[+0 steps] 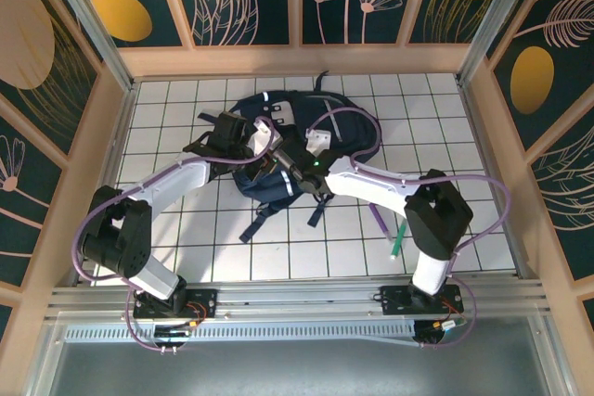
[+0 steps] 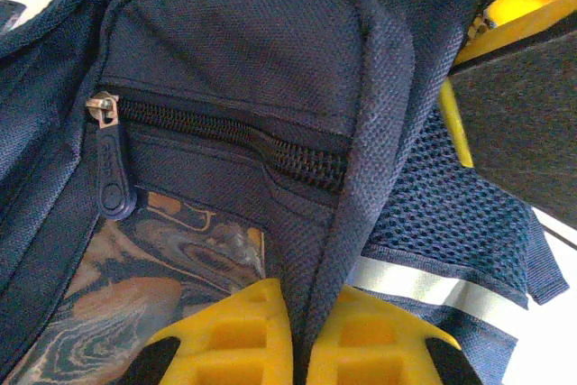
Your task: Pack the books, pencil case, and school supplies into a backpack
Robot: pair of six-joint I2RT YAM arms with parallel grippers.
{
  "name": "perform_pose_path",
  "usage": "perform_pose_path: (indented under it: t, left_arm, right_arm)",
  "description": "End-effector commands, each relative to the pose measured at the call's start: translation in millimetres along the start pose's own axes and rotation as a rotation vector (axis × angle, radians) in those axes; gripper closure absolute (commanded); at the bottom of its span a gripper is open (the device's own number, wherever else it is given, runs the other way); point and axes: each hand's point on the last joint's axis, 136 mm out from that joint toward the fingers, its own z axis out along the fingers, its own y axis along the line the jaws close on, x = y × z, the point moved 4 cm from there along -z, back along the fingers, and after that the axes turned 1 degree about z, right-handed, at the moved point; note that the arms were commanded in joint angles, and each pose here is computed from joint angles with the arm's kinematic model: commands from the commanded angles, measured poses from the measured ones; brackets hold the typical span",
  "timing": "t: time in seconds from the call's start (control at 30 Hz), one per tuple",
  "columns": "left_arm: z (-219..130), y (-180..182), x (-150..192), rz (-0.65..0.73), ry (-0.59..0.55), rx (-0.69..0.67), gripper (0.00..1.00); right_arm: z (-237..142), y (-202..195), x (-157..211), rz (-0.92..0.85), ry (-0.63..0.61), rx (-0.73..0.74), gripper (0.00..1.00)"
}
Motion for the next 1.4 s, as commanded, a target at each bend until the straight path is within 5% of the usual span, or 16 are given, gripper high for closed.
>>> perform_pose_path:
  t: [0.0,0.1,0.4,0.67,0.83,1.0,1.17,1.2,1.27,1.3,1.37]
  left_arm:
    - [-19,-13,-28,0.054,-0.125,0.044,1.0]
    - [-19,-9,-24,0.078,-0.104,0.008,1.0]
    - [-22,-1,-16,0.179,-0.035,-0.066,1.0]
    - [-37,-5,-18,0.35,-0.09,-0.112,1.0]
    - [-33,0,7,0.396,-0.024,-0.12,1.0]
    - [-42,27,34,0.46,0.076,-0.191,1.0]
    - [-63,71,30,0.453,0.126,-0.368,1.0]
    - [-65,86,31,0.43,0.142,-0.438,0.96]
    - [-68,116,36,0.392,0.201,-0.605,0.45]
    - [-68,129,38,0.369,0.248,-0.67,0.34]
    - [-61,123,37,0.341,0.295,-0.552,0.24]
  right_arm:
    - [-8,-4,-15,-0.005,-0.053,0.027,0.72]
    - [-12,-5,-17,-0.042,-0.032,-0.008,1.0]
    - [-20,-18,-11,-0.133,0.194,-0.264,1.0]
    - [-15,-51,2,-0.216,0.33,-0.455,1.0]
    - [-3,-76,18,-0.206,0.387,-0.516,1.0]
    - [5,-109,14,-0.18,0.36,-0.505,1.0]
    - [-8,-92,26,-0.307,0.385,-0.621,1.0]
    - [-16,-79,30,-0.351,0.382,-0.672,1.0]
    - [-34,-53,38,-0.44,0.36,-0.759,1.0]
    - [-42,-38,41,-0.477,0.342,-0.797,1.0]
    - [-52,-16,43,-0.502,0.322,-0.85,1.0]
